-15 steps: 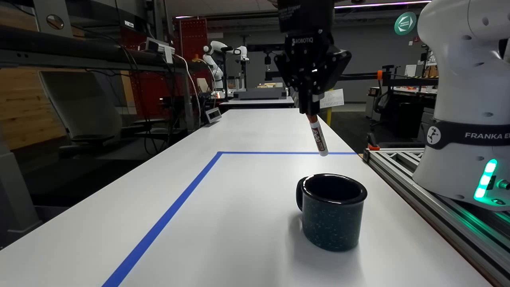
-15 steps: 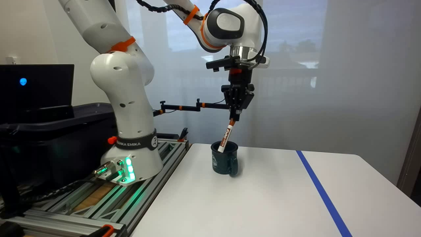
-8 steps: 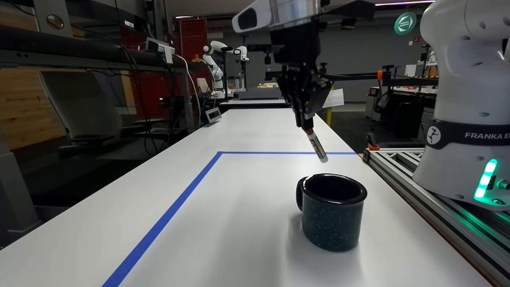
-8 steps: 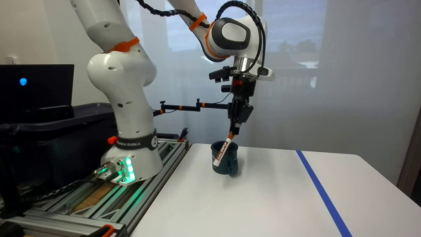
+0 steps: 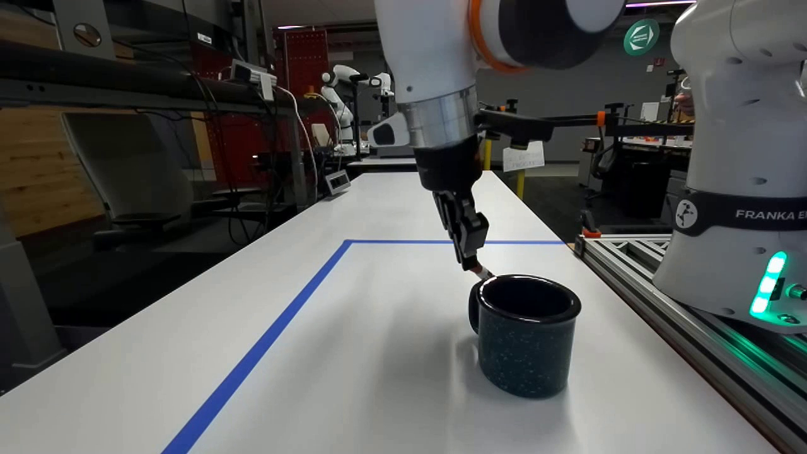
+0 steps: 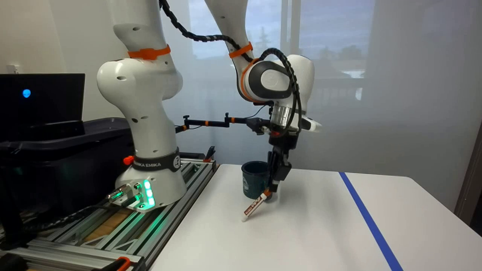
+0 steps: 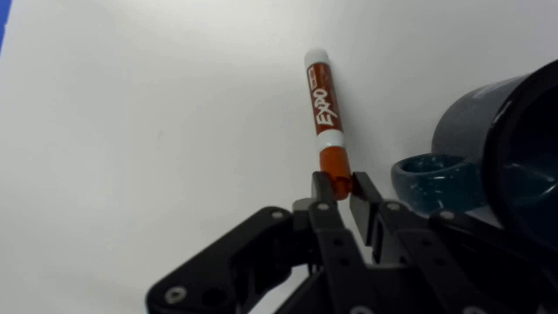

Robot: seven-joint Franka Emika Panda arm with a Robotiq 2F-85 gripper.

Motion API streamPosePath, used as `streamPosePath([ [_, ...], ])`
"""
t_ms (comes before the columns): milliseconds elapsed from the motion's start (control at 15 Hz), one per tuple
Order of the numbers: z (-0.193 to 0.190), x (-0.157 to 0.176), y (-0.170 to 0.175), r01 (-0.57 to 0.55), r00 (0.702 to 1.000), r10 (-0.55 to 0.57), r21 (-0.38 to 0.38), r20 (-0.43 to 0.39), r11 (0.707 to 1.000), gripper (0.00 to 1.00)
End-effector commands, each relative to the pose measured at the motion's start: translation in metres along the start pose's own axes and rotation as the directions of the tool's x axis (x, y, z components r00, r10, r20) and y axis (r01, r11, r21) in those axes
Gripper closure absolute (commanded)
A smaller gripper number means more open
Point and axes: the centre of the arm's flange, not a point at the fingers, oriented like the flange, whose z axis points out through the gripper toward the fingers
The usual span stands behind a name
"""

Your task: Remove the marker from the cup and put it on the table inside the blue border

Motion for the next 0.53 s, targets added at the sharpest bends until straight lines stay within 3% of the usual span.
streamPosePath([
  [0,0.0489,-0.0088,0.0017,-0.028,0.998,0.029,0.009,-0.050,1.000,0.96],
  [400,0.0528,-0.0062,0.0021,-0.059,0.979,0.044,-0.071,-0.198,0.996,0.96],
  [467,0.0497,-0.0067,0.0024,-0.065,0.976,0.046,-0.084,-0.213,0.994,0.91],
])
